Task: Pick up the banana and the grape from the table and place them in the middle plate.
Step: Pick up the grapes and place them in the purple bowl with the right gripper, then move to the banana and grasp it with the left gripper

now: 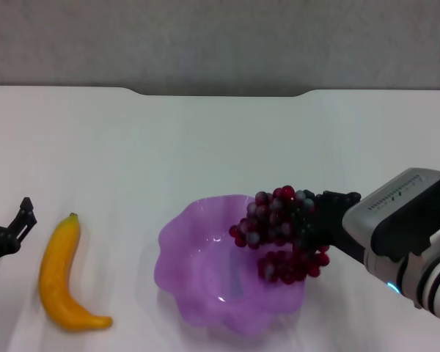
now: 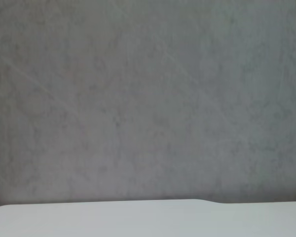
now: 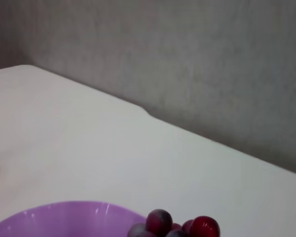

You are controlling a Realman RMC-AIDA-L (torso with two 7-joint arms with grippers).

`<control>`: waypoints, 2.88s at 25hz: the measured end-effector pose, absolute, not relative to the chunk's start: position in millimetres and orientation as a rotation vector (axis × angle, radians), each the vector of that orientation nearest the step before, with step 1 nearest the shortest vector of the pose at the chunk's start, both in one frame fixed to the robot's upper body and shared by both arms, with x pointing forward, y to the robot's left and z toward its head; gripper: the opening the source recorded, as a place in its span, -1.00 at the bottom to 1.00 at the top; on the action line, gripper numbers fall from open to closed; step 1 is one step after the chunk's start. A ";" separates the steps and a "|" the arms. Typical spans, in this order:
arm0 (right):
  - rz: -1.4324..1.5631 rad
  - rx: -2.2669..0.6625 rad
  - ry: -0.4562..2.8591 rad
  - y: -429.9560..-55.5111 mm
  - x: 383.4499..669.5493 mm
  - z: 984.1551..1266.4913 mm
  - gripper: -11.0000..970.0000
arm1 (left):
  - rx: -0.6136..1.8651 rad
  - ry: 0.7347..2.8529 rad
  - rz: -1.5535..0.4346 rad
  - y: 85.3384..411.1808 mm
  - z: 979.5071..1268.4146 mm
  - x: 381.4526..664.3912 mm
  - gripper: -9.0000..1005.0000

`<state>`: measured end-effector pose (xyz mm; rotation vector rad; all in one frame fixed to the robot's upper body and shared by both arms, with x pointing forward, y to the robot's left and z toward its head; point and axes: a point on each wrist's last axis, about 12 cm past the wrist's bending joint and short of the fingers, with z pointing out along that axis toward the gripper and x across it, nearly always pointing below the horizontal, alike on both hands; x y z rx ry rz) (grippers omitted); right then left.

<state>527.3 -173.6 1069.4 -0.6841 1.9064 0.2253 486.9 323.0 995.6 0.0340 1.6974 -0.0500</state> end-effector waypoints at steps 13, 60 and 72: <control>0.237 -0.740 1.893 -158.2 536.8 1060.7 -0.32 | 0.036 1.696 -0.053 321.7 995.7 487.4 0.70; -0.096 -0.521 1.678 -243.9 507.3 1007.2 0.69 | 0.001 1.760 -0.180 306.0 993.8 496.5 0.68; -0.090 -0.513 1.713 -258.8 497.1 992.3 0.69 | 0.037 1.862 -0.216 278.0 1045.7 521.3 0.68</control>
